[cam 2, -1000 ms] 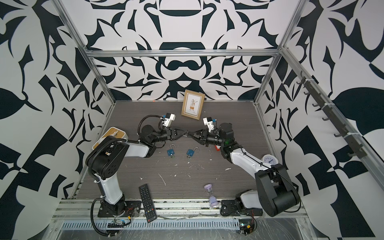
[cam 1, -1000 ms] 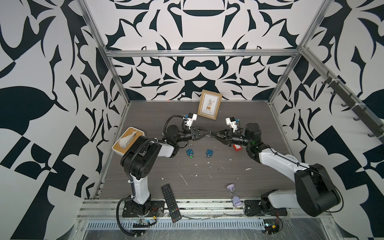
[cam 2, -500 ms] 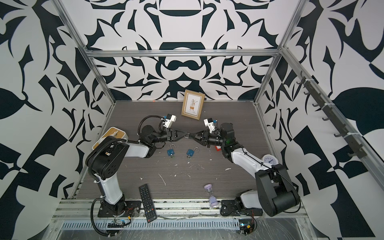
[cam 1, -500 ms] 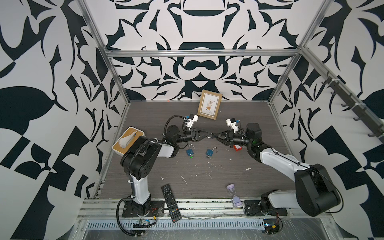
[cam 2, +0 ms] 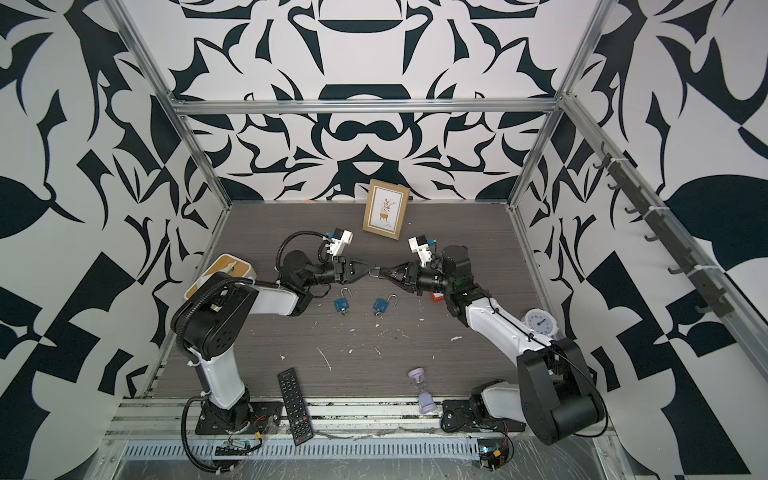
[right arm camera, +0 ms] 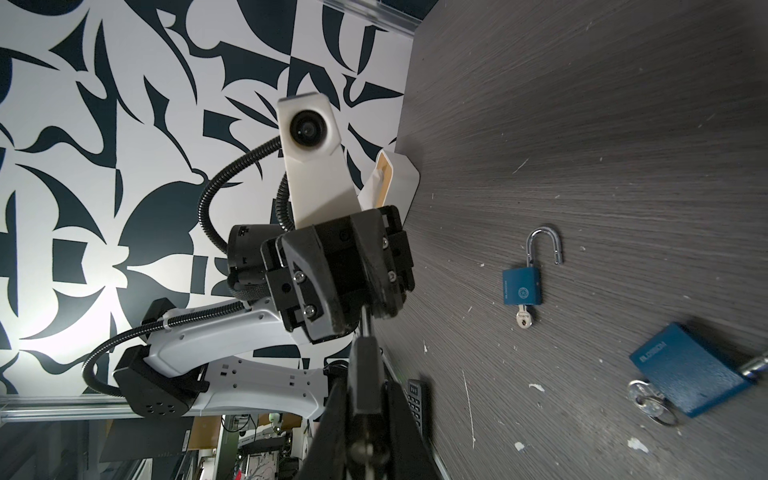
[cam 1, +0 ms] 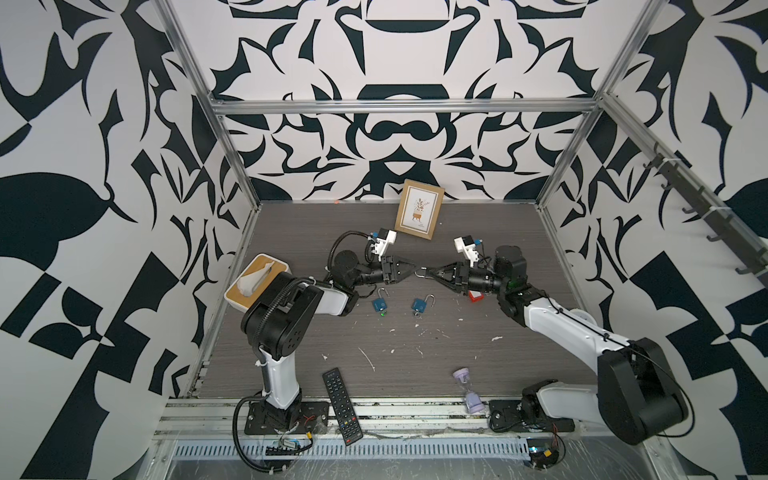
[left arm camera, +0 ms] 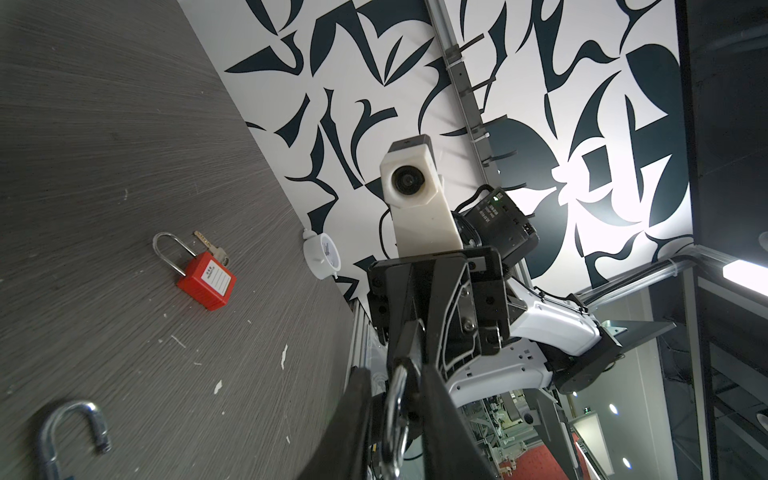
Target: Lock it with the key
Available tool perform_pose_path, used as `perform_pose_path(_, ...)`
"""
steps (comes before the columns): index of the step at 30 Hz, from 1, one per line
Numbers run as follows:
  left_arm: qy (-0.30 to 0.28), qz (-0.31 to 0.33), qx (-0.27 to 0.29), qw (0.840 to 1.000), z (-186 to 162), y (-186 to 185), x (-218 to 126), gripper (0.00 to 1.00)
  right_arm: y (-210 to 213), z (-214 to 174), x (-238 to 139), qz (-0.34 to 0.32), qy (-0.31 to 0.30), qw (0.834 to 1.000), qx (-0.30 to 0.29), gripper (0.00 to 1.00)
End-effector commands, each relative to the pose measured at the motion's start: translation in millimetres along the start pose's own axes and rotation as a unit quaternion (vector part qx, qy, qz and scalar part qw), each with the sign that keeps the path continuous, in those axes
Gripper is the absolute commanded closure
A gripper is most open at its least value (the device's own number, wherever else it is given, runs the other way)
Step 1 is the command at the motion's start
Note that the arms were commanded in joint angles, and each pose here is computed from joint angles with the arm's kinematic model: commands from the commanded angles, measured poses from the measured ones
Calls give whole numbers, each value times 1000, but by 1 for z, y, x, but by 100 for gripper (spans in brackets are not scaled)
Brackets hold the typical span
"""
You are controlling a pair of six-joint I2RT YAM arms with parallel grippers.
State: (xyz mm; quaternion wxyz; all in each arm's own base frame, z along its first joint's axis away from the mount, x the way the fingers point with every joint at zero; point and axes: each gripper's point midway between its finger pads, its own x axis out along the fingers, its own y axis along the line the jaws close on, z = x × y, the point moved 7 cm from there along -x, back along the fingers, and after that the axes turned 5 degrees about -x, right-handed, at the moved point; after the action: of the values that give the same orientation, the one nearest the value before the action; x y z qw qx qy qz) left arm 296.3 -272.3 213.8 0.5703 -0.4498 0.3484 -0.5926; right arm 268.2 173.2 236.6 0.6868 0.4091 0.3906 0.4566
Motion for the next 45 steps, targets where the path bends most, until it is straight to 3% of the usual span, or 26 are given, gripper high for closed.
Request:
perform_pose_path(1,4,-8,5,1000,-2,-2,-1,76,26,13,-6,22,-23,998,-59,100)
perform_pose_path(10,3,-8,2,1000,-2,0,1,87,25,14,-5,20,-23,998,-60,100)
perform_pose_path(26,11,-9,-2,1000,-4,2,4,83,24,16,-6,14,-32,997,-65,100)
perform_pose_path(33,12,-9,-4,1000,-5,2,5,93,20,16,-5,7,-34,997,-62,100)
perform_pose_path(35,11,-9,-3,1000,-4,2,4,100,19,15,-5,4,-36,997,-67,100)
perform_pose_path(45,14,-18,3,1000,-5,-7,10,100,16,7,-11,8,-55,990,-133,100)
